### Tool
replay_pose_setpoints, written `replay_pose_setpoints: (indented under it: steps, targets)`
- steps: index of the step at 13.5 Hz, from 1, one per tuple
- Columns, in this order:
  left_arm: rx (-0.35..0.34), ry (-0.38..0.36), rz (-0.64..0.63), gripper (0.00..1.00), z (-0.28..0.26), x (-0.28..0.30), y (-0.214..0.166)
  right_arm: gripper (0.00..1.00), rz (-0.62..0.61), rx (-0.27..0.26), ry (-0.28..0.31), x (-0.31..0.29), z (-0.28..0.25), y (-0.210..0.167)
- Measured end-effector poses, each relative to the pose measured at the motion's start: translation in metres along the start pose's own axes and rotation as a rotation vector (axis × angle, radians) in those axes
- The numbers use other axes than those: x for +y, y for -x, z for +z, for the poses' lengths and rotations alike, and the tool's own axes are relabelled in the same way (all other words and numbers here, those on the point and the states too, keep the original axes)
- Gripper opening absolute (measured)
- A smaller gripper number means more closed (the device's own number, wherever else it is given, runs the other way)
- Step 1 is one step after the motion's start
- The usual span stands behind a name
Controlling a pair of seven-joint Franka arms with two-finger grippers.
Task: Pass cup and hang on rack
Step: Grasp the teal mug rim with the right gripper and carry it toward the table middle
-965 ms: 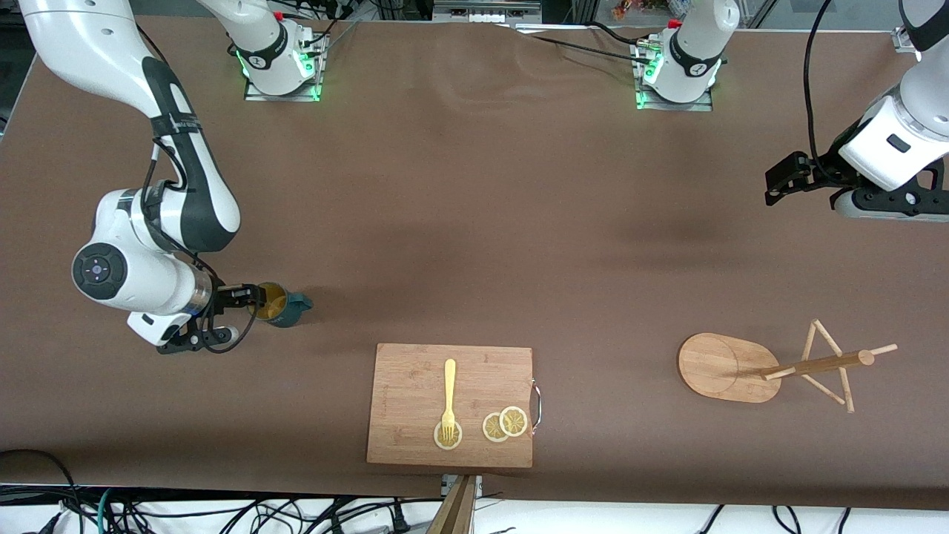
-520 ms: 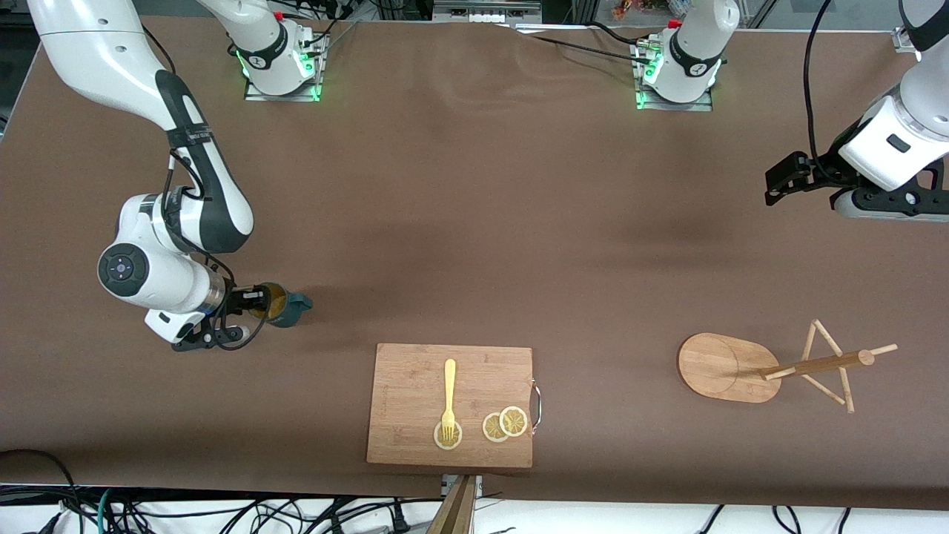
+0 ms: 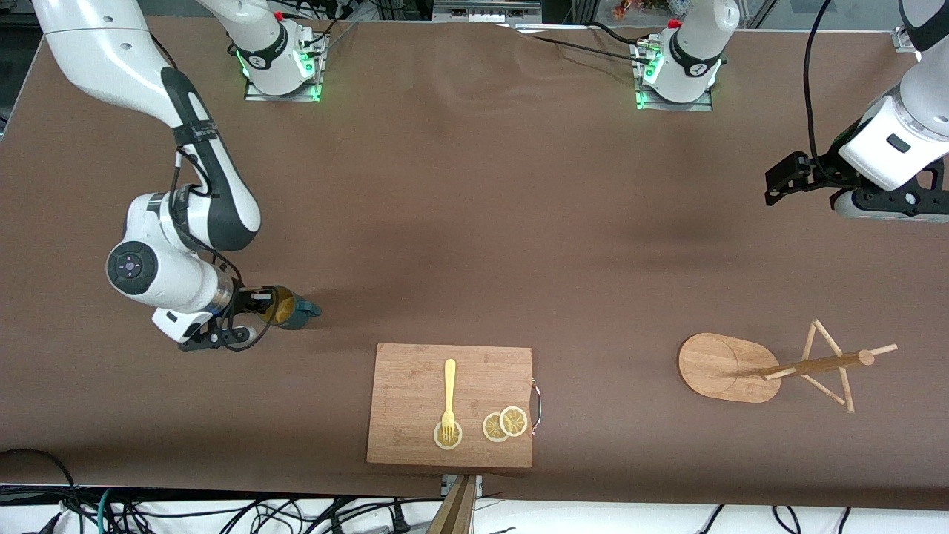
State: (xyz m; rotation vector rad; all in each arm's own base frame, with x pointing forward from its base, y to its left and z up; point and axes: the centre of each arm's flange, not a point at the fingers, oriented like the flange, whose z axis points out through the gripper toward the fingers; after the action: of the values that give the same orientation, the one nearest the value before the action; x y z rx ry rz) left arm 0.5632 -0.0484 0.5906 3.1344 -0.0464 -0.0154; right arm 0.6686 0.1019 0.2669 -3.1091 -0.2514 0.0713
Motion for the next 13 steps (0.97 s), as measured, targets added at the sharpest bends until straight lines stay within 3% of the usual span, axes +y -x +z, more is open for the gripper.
replay_pose_setpoints:
  steps: [6, 13]
  targets:
    - [0.0, 0.0, 0.0, 1.0, 0.0, 0.0, 0.0, 0.04, -0.015, 0.023, 0.0, -0.143, -0.044, -0.002]
    - [0.0, 0.0, 0.0, 1.0, 0.0, 0.0, 0.0, 0.04, -0.141, 0.037, -0.007, -0.35, -0.033, 0.054]
